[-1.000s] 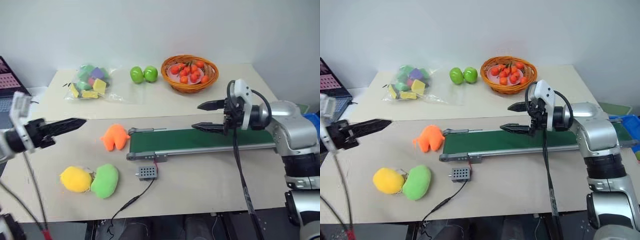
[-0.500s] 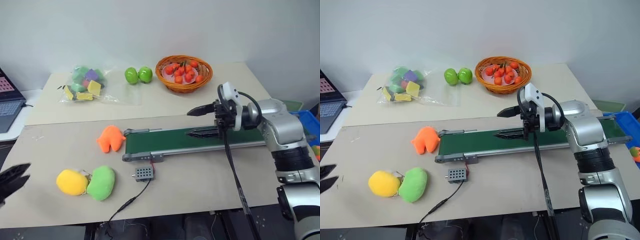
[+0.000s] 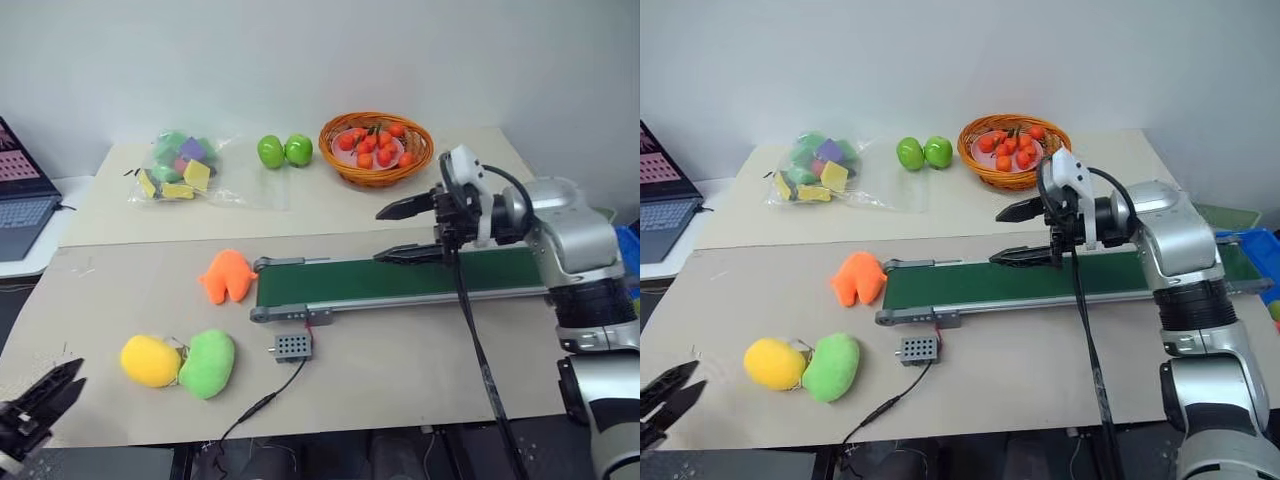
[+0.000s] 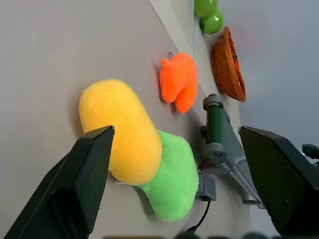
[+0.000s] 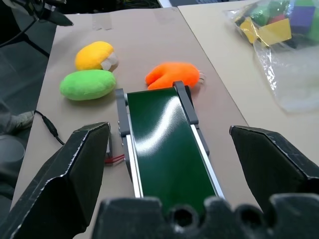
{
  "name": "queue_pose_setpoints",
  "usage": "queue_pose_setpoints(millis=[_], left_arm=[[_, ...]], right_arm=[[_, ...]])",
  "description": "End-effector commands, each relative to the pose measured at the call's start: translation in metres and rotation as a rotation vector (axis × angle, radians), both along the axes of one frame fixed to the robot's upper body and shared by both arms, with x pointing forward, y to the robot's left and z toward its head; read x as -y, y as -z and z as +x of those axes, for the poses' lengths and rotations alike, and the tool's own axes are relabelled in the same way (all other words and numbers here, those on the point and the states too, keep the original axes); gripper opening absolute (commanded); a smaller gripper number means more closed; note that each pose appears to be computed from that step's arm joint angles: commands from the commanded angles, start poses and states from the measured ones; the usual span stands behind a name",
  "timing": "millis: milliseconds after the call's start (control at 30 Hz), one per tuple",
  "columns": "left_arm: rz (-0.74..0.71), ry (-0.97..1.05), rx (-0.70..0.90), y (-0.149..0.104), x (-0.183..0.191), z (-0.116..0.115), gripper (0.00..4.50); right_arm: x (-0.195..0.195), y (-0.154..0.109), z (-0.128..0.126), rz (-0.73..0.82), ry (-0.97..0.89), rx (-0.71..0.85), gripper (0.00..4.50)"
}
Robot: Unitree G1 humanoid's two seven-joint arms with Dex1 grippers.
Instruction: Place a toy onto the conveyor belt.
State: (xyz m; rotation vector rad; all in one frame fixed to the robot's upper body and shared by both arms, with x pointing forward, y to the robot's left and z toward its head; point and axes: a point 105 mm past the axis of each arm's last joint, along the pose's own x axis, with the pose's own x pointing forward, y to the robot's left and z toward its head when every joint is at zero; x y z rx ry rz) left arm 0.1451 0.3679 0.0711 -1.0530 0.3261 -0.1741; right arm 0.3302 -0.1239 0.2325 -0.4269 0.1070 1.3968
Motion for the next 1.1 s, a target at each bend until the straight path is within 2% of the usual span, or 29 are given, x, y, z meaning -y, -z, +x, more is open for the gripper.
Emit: queue_pose_setpoints(millis=[33,100,233,400,633,933,1033,1100], left_arm=[[-0.009,-0.056,0.014,0.006,-0.01,-0.001,4.26],[-0.019,-0.058,0.01,0.01,-0.01,-0.001,4.26],[-0.078,-0.074,-0.028,0.035,-0.003,0.006,4.26],[-0.083,-0.066,-0.073,0.058,0.007,0.015,4.26],[-0.102,-0.058,-0.08,0.067,0.014,0.028,4.26],[-0.131,-0.013,-0.064,0.069,0.027,0.05,4.26],[-0.148,-0.008,-0.091,0.074,0.03,0.053,3.58],[-0.159,0.0,-0.09,0.074,0.032,0.054,2.74]], right_arm=[[0.007,-0.019,-0.002,-0.026,0.013,0.053,4.5],[0.009,-0.022,-0.003,-0.031,0.015,0.055,4.5],[0.009,-0.032,-0.009,-0.046,0.002,0.069,4.5],[-0.003,-0.039,-0.014,-0.049,-0.033,0.105,4.5],[-0.022,-0.047,-0.023,-0.017,-0.098,0.122,4.5],[-0.025,-0.047,-0.028,-0.003,-0.115,0.118,4.5],[-0.025,-0.047,-0.028,0.0,-0.109,0.121,4.5],[-0.024,-0.047,-0.028,0.001,-0.103,0.123,4.5]])
